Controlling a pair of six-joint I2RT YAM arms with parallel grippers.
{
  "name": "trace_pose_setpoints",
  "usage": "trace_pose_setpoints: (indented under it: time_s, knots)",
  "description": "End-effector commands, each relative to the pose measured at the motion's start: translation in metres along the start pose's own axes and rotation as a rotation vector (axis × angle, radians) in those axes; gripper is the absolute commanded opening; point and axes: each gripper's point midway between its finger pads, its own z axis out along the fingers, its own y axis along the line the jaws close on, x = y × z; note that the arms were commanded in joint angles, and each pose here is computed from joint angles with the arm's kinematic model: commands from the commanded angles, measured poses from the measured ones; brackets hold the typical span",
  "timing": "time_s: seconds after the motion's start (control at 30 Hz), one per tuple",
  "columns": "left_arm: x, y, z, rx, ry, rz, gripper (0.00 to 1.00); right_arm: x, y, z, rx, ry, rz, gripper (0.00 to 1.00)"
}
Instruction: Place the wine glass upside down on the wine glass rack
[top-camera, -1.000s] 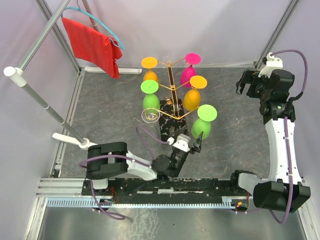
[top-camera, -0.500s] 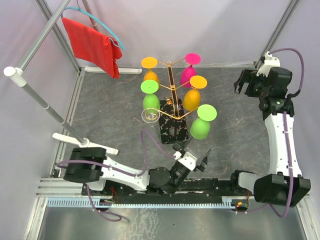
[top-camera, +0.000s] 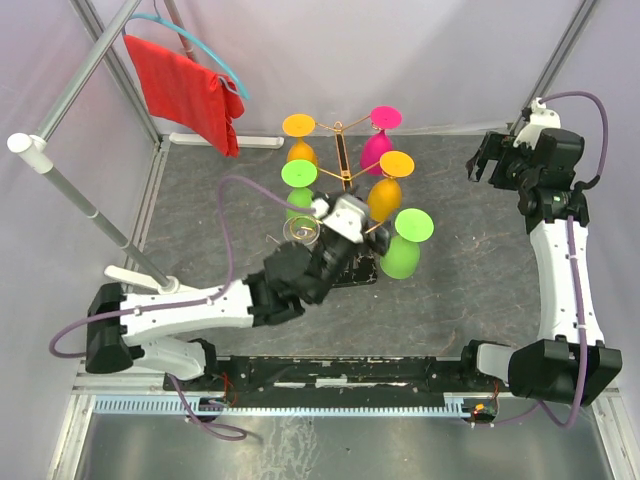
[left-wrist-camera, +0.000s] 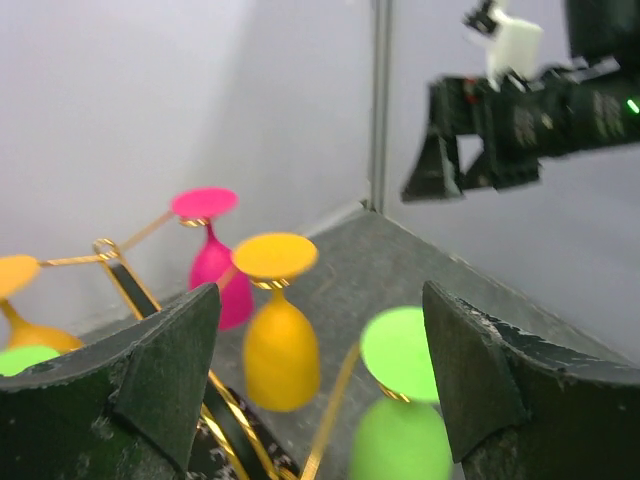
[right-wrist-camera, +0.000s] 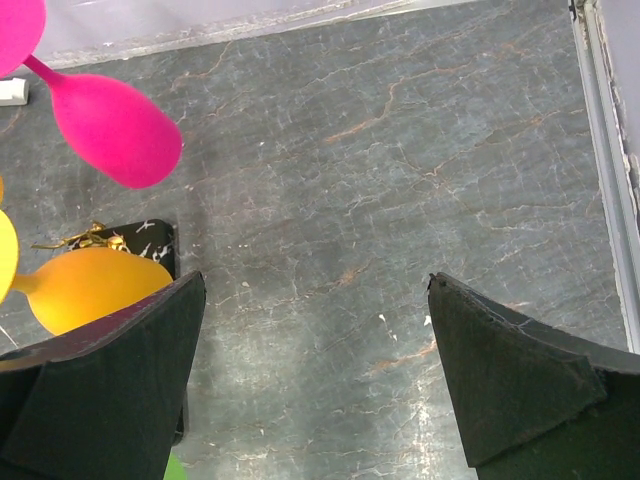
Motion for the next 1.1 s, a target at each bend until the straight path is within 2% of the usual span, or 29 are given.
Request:
trace_pose_setpoints:
  time_s: [0.0, 0.2, 0.5, 0.63, 0.87, 1.07]
  knots:
    - [-0.047, 0.031, 0.018, 0.041, -0.022, -0.03, 0.88, -0.029, 0.008, -0.01, -0.027, -0.072, -0.007, 1.0]
    - [-0.062, 0.105, 0.035, -0.011, 0.003, -0.048, 0.91, -0.026, 0.011, -0.007, -0.052, -0.062, -0.015, 1.0]
    - [-0.044, 0.227, 0.034, -0.188, 0.076, -0.034, 0.92, -0.03, 0.01, -0.008, -0.052, -0.116, -0.036, 1.0]
    - [-0.038, 0.254, 0.029, -0.233, 0.096, -0.032, 0.92, -0.033, 0.001, -0.01, 0.007, -0.147, -0.011, 1.0]
    - [-0.032, 0.267, 0.026, -0.285, 0.129, 0.003, 0.92, -0.039, -0.021, -0.002, 0.16, -0.036, 0.097, 1.0]
    - [-0.029, 0.271, 0.023, -0.3, 0.139, 0.017, 0.92, -0.049, -0.033, -0.01, 0.236, -0.097, 0.095, 1.0]
